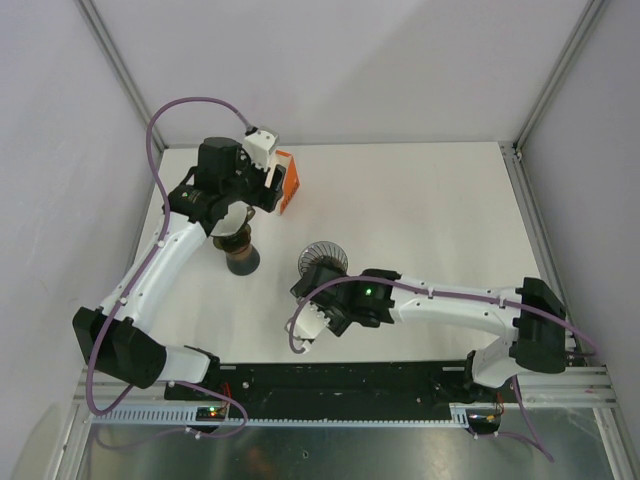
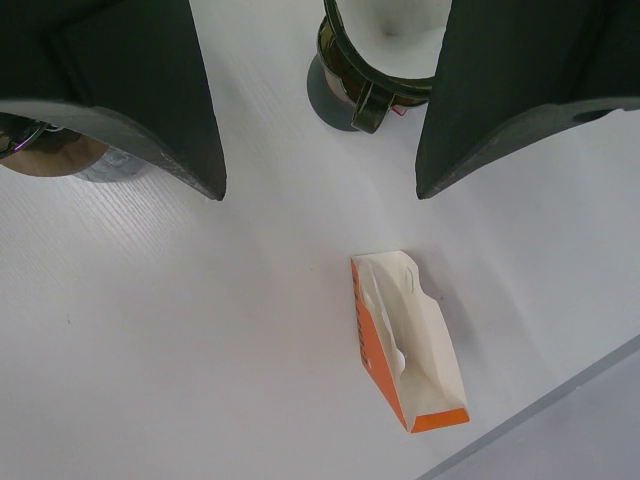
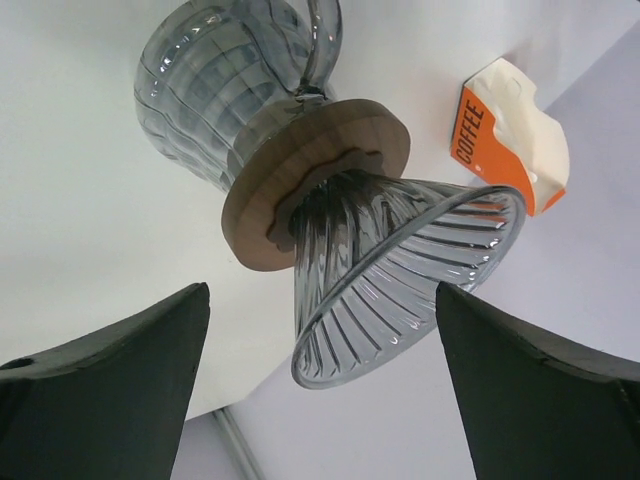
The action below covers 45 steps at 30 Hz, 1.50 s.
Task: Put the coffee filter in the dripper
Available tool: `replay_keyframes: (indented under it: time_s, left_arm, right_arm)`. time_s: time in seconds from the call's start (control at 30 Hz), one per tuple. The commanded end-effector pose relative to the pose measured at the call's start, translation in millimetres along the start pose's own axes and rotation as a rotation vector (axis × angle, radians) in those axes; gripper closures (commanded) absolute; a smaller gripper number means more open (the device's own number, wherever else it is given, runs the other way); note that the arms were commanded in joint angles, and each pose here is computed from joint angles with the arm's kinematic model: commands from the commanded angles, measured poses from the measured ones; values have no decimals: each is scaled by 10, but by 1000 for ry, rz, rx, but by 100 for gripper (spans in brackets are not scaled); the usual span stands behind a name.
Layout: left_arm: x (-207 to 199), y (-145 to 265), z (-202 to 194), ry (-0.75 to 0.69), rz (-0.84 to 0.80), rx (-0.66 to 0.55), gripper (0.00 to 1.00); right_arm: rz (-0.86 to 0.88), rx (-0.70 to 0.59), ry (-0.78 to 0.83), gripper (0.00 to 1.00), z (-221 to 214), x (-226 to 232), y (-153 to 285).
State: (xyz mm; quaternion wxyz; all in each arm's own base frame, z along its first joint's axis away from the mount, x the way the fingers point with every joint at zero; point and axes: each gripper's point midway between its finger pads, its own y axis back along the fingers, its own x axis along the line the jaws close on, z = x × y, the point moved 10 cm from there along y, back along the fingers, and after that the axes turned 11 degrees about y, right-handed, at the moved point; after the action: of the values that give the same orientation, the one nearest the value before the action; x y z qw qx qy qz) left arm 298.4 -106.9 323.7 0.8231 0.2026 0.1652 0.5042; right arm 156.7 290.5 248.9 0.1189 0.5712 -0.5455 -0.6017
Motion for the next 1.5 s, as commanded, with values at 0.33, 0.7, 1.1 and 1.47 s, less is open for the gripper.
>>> replay_keyframes:
  time_s: [0.33, 0.7, 1.1, 1.47]
  left_arm:
    - [23, 75, 147, -19, 13, -53, 16]
    - [171, -288, 276, -61, 108, -11, 23]
    - [485, -1169, 473, -72, 189, 50, 58]
    - [664, -1734, 337, -43, 144, 105, 66]
  right_arm:
    - [-368, -212, -278, 1, -190, -244, 743]
    - [-729, -296, -1090, 1, -1037, -323, 1032]
    - [-786, -326, -1225, 1, -1269, -86, 1066]
    - [-760, -359, -1213, 1, -1224, -21, 1037]
